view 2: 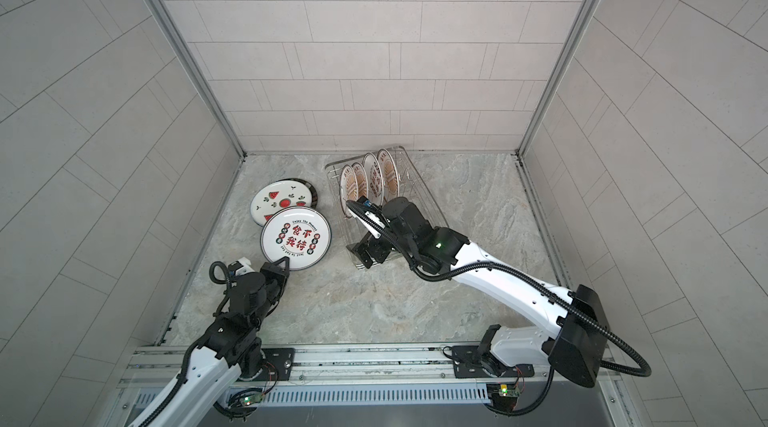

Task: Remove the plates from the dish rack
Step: 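Lower the red-lettered plate onto the table beside the watermelon plate with the left gripper, then open and lift the left gripper off the plate while the right gripper nears the rack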

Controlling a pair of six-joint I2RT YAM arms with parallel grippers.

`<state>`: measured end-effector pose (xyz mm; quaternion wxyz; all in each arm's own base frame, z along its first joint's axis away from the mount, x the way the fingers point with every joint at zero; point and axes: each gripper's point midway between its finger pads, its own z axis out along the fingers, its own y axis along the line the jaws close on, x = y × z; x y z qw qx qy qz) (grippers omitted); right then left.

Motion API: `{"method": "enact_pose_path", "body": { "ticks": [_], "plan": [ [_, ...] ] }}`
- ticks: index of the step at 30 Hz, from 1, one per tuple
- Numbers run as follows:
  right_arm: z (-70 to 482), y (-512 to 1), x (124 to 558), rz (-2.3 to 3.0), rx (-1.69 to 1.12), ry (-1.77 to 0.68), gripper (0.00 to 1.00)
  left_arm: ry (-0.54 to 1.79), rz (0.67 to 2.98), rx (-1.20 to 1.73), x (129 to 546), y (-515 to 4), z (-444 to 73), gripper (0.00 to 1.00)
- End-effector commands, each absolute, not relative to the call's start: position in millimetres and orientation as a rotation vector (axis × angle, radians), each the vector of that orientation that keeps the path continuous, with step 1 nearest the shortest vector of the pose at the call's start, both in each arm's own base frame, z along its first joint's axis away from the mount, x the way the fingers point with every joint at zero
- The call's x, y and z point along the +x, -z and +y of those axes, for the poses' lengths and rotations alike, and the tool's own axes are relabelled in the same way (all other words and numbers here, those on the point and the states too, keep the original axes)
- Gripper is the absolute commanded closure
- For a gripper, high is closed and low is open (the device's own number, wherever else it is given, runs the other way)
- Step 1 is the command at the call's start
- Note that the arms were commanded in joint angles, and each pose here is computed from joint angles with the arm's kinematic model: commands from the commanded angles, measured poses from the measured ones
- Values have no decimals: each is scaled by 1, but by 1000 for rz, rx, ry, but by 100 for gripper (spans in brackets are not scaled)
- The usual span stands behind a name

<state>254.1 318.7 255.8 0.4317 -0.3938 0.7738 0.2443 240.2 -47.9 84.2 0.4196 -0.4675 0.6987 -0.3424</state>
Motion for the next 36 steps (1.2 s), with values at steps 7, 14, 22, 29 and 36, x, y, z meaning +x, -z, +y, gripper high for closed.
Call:
{"method": "enact_pose_path", "body": {
  "ticks": [7,14,22,29,36],
  "plan": [
    [329,-260,251,1897,-1023,-595,1,926,1793,-1334,238,-76,-58,100],
    [333,-252,256,1928,-1032,-561,1,881,1812,-1393,236,-61,-55,100],
    [332,-251,255,1929,-1033,-553,1,896,1825,-1438,233,-46,-57,100],
    [331,-252,258,1927,-1019,-540,1,879,1838,-1459,231,-39,-57,94],
    [327,-253,259,1929,-1001,-522,1,864,1861,-1473,230,-34,-58,87]
  ]
}}
